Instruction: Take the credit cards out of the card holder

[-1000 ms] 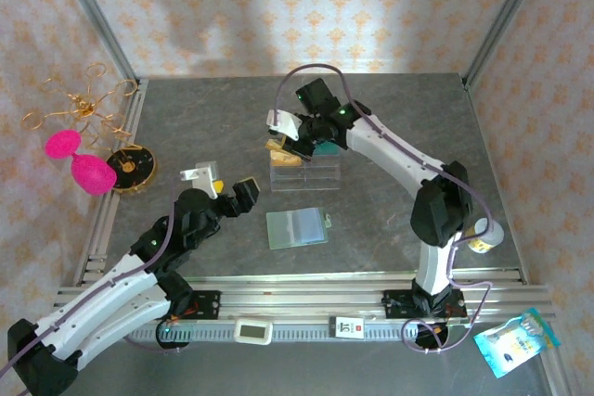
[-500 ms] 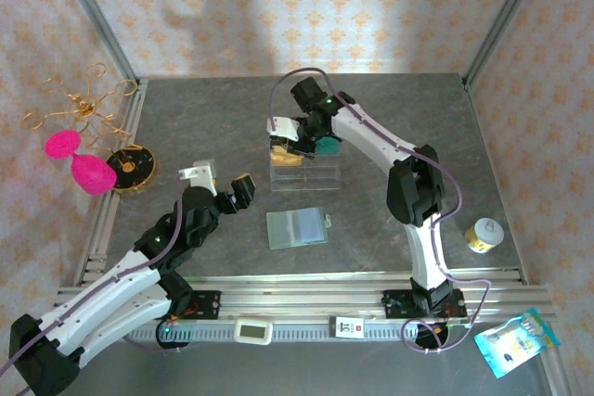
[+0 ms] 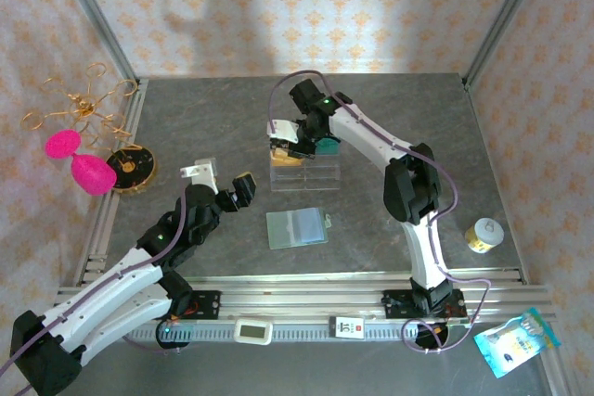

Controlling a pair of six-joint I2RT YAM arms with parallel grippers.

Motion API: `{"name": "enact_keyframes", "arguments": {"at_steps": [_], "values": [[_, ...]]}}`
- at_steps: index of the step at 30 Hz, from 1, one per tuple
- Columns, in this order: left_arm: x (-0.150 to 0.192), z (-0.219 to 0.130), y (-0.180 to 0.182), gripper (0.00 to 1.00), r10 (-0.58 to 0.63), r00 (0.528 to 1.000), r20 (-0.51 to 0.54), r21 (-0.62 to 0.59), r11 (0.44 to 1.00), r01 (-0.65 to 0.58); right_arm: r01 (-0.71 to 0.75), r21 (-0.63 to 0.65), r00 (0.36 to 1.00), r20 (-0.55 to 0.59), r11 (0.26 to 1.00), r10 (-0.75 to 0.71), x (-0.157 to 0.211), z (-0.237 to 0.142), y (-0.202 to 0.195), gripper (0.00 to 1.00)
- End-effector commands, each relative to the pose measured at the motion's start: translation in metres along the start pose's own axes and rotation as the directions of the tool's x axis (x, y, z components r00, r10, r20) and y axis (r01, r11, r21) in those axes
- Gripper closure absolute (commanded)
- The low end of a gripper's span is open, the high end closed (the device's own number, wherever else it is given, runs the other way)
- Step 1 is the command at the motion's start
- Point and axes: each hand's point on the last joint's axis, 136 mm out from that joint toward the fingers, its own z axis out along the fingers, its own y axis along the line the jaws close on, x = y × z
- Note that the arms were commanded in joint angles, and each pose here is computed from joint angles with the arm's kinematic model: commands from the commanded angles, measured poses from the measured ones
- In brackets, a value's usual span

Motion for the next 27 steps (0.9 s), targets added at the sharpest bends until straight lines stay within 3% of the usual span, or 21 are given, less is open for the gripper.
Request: {"name": "enact_keyframes", "arguments": {"at_steps": [1,10,15,19,22,25,27], "values": [[-0.006,0.000,-0.004,0.01,0.001,1.000,0.022,0.022,1.000,-0.001,-0.002,0.008,1.000,0.018,1.000,0.002,-0.010,-0.005,-0.003,0.72],[-0.014,-0.001,-0.011,0.01,-0.023,0.998,0.051,0.057,0.998,0.020,-0.077,0.105,0.972,0.227,0.991,0.051,-0.058,-0.059,-0.012,0.58],[-0.034,0.000,-0.014,0.01,-0.039,0.992,0.122,0.056,0.998,0.032,-0.190,0.148,0.900,0.422,0.971,0.112,-0.078,-0.101,0.001,0.57],[-0.053,0.012,-0.008,0.01,-0.053,0.985,0.162,0.030,0.998,0.049,-0.386,0.217,0.768,0.614,0.897,0.182,-0.075,-0.140,0.004,0.55],[-0.065,0.027,0.004,0.01,-0.043,0.982,0.184,-0.022,0.999,0.048,-0.576,0.240,0.626,0.745,0.781,0.232,-0.060,-0.170,-0.001,0.53],[-0.076,0.044,0.025,0.01,-0.037,0.974,0.223,-0.127,0.990,0.066,-0.746,0.203,0.461,0.844,0.634,0.273,-0.038,-0.194,-0.008,0.43],[-0.083,0.051,0.041,0.01,-0.020,0.966,0.258,-0.207,0.975,0.076,-0.801,0.174,0.408,0.860,0.573,0.308,-0.024,-0.195,-0.007,0.40]]}}
